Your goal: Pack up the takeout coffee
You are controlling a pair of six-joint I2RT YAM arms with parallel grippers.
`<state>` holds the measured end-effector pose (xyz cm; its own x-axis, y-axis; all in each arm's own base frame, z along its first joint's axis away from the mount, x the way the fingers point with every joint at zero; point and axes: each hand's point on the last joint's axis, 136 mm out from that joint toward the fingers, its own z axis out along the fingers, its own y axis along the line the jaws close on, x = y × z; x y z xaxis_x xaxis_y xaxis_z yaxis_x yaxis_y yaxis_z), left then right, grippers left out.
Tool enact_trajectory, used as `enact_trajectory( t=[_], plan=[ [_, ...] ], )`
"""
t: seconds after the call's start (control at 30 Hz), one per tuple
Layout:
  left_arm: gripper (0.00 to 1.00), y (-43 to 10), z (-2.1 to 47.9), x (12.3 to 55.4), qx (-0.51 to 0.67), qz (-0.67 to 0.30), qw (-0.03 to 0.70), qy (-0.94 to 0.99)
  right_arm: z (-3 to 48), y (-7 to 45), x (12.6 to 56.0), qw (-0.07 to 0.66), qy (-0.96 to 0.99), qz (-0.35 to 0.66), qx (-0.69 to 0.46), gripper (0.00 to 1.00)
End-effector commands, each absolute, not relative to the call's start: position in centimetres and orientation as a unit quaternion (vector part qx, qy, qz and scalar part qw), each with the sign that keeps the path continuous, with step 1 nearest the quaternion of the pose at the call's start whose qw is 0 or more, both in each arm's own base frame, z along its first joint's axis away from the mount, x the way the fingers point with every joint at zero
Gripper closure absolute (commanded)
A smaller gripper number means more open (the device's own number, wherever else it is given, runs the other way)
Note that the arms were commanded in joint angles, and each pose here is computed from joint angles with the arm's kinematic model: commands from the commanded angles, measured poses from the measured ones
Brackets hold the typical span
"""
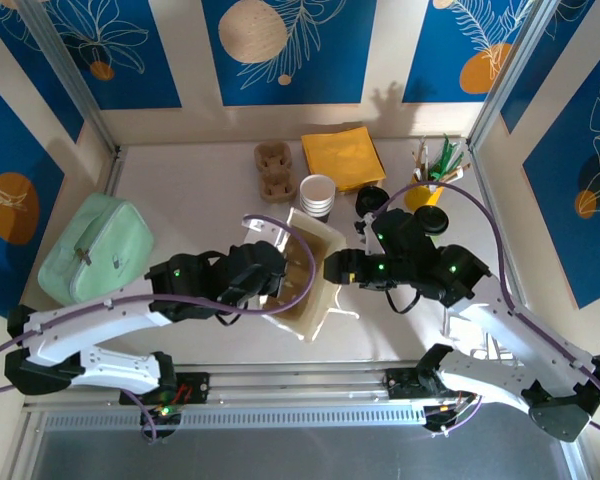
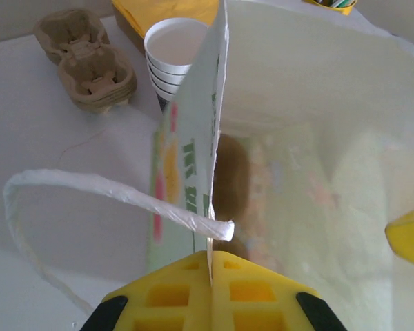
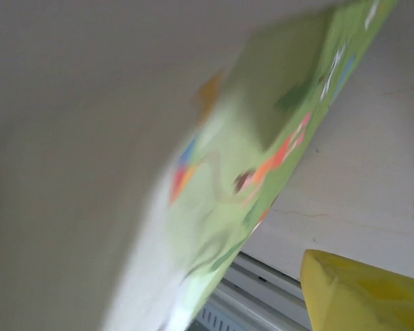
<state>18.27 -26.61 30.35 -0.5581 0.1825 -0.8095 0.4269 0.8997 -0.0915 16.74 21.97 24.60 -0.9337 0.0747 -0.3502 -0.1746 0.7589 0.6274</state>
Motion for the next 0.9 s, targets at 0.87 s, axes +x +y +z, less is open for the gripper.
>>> enact_trajectory(
  t=[0.87],
  plan=[
    [1.00, -23.7, 31.0, 20.5, -0.023, -0.228, 0.396, 0.889, 31.2, 18.4, 16.3, 0.276, 0.896, 0.343, -0.067, 0.21]
  ],
)
